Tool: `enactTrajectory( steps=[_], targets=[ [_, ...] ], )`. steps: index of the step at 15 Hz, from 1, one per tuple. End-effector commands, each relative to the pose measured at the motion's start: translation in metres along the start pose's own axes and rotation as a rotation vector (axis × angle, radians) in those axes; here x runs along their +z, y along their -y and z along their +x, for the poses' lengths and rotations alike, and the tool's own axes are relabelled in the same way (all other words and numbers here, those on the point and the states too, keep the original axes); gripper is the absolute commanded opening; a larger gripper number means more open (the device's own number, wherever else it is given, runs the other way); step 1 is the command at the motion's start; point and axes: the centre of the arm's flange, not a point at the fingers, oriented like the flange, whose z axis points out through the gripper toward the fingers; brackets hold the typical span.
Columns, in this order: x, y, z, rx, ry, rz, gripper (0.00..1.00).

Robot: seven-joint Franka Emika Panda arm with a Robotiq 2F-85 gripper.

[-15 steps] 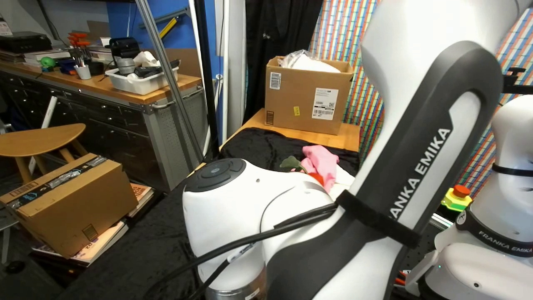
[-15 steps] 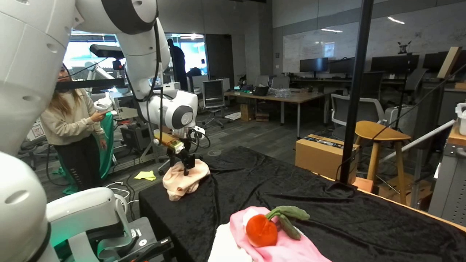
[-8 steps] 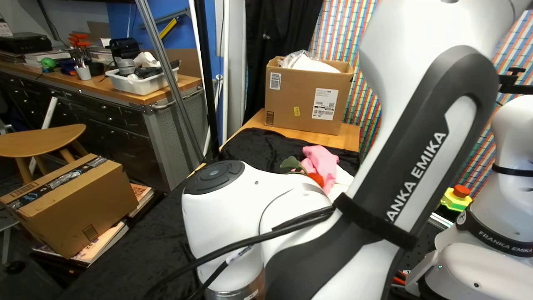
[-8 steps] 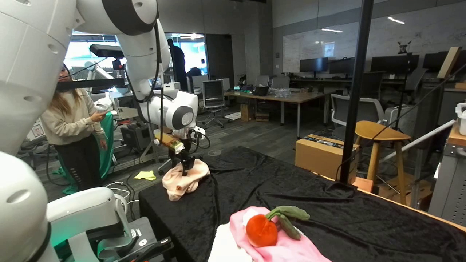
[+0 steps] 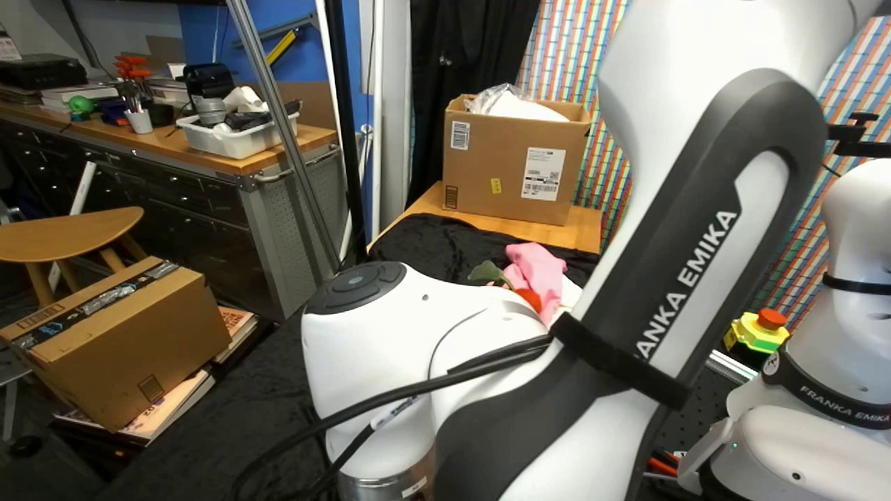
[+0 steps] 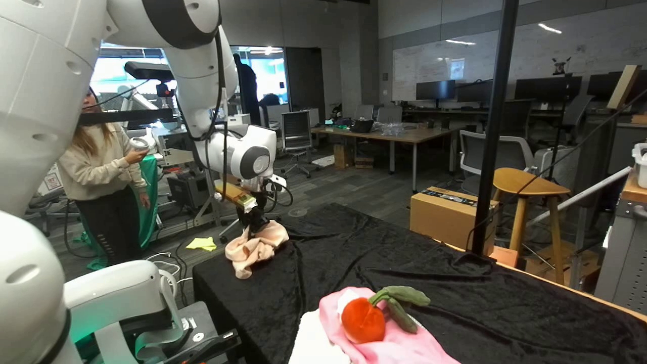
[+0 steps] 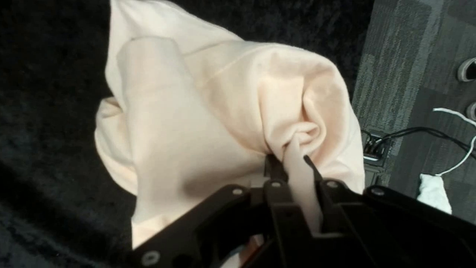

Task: Pile the white rope, towels, t-shirts and radish together on the right side of the table

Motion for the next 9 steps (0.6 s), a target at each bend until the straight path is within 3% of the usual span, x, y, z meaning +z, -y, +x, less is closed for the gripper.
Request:
enactTrajectory(
  steps=[1, 5, 9],
  targets=[
    [-0.027, -0.003, 0.001, -0.006, -0.022, 0.042, 0.08],
    [-0.063, -0.019, -0.004, 0.017, -0.061, 0.060, 0.10],
    [-0.107, -0.060, -0.008, 0.047, -0.109, 0.075, 0.10]
  ],
)
